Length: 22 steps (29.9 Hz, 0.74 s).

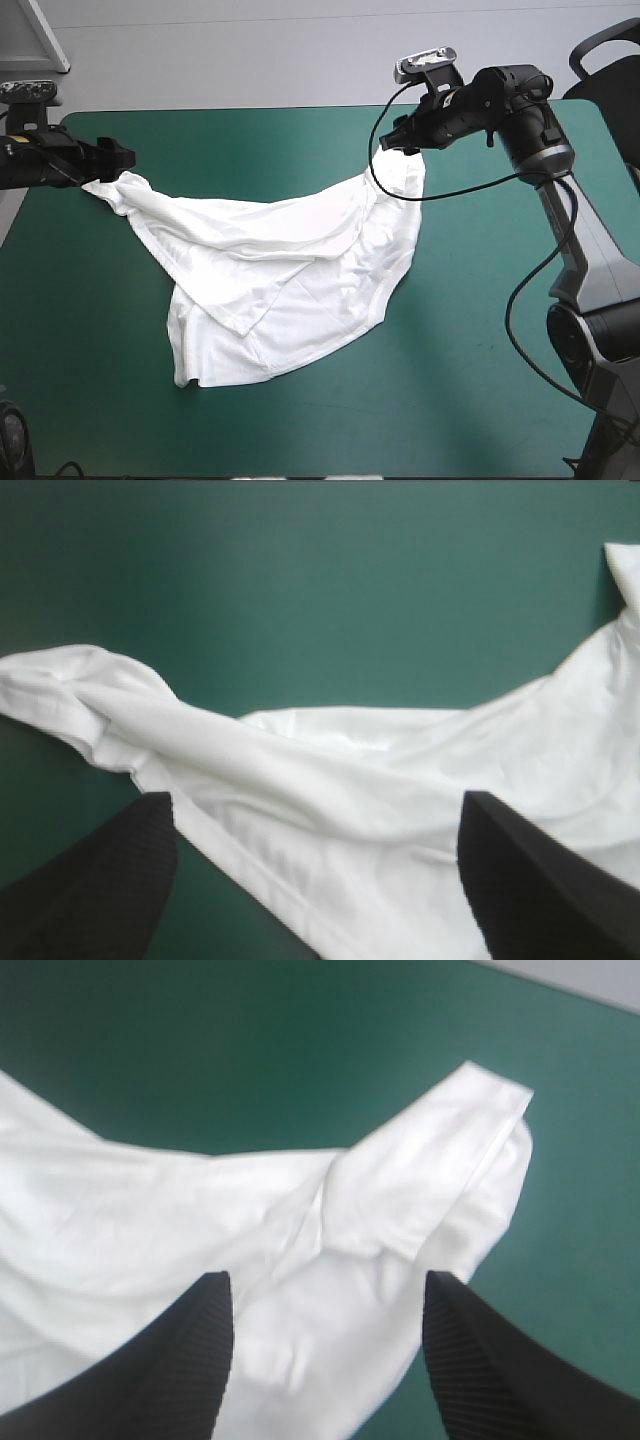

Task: Fold the cloth

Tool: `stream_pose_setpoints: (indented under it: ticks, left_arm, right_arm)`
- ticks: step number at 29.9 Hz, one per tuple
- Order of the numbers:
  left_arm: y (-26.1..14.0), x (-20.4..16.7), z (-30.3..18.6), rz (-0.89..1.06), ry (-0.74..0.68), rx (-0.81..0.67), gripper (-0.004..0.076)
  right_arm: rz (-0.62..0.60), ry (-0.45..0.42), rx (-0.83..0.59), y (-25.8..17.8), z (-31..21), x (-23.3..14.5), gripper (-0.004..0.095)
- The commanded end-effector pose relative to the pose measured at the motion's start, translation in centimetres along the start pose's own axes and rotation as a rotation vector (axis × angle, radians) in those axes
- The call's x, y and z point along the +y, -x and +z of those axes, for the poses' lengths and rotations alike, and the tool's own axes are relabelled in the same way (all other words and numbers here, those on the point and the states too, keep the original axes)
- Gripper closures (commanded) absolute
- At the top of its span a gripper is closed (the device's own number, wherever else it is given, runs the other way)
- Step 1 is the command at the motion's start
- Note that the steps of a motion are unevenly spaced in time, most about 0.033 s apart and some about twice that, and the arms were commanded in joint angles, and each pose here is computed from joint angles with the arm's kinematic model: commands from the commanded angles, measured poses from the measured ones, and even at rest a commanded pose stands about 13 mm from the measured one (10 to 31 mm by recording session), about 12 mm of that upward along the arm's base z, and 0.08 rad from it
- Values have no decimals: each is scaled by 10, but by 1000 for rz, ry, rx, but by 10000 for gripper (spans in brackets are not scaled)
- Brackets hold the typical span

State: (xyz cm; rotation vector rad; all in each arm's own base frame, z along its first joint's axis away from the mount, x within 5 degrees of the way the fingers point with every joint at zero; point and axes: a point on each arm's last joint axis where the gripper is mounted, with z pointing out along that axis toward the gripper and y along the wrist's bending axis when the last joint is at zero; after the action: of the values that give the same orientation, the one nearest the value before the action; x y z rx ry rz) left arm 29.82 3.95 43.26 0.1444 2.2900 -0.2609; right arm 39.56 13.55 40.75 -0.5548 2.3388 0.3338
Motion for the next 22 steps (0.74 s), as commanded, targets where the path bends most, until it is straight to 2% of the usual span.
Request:
stream_pose_setpoints:
  ticks: [1,5,9,22]
  left_arm:
    - [1,-24,-43,9,-22,-52,167]
    - [-17,-39,-65,4,-48,5,167]
    - [-46,-47,-74,-25,-43,49,167]
    - [-180,-61,-42,-166,-82,262,167]
  right_arm:
    - [25,-5,-37,2,-39,6,397]
    - [40,5,5,-11,-41,8,397]
    - [33,-31,59,-26,-39,5,395]
    - [35,-17,71,-32,-43,9,395]
